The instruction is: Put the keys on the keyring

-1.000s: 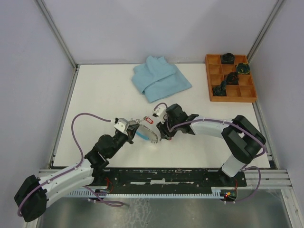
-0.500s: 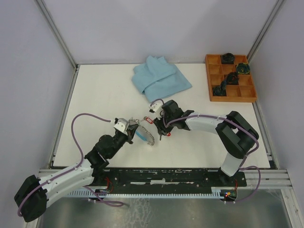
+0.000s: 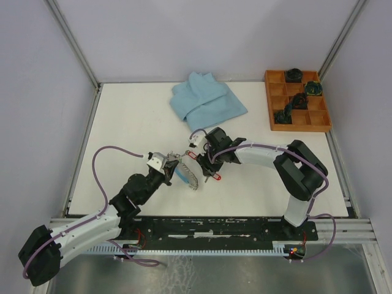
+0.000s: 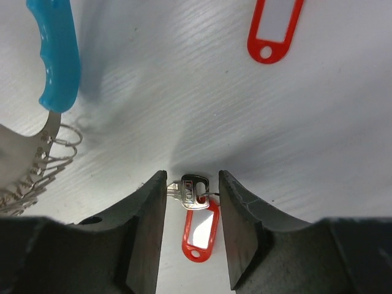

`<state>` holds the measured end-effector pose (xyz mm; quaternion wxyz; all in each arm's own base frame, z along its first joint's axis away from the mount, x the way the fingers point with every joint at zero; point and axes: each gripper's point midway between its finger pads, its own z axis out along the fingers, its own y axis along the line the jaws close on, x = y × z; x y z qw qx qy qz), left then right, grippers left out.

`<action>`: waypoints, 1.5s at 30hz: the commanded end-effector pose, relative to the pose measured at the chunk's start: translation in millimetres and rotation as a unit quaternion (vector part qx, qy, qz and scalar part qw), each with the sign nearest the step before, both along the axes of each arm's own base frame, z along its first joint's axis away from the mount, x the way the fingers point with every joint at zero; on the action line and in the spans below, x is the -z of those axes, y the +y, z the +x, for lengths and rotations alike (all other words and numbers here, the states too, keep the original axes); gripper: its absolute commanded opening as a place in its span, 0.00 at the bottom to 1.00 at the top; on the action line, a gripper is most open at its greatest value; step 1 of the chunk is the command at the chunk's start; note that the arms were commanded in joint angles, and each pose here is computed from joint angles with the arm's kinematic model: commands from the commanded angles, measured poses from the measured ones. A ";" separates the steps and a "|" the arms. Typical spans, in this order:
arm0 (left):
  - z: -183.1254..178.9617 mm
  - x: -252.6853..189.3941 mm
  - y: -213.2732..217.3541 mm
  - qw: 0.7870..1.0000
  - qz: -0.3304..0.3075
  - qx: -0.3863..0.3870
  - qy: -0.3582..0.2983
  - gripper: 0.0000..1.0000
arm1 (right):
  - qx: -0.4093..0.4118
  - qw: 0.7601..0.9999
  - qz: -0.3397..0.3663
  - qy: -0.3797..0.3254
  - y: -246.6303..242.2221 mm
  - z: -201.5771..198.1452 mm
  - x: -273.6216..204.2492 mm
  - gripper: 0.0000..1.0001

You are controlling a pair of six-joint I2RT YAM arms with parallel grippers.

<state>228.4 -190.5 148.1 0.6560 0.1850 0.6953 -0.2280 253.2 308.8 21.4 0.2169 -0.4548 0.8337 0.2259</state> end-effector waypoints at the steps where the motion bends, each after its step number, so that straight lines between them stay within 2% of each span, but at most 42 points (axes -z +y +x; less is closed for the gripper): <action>1: 4.1 -27.2 -1.5 0.999 -0.043 -0.006 -0.028 0.03 | -0.018 1.000 0.001 0.013 -3.0 -4.0 -9.4 0.47; 18: 1.8 -25.2 -7.4 0.999 -0.040 0.010 -0.025 0.03 | -0.037 0.999 -0.010 0.036 -27.0 -18.6 -17.3 0.43; 38: 2.2 -23.3 -9.5 0.999 -0.037 0.014 -0.022 0.03 | -0.023 0.999 -0.027 0.021 -32.3 -9.9 -7.6 0.25; 45: 1.8 -23.1 -10.0 0.999 -0.035 0.015 -0.022 0.03 | 0.008 0.999 -0.027 0.018 -39.1 -3.6 -12.9 0.15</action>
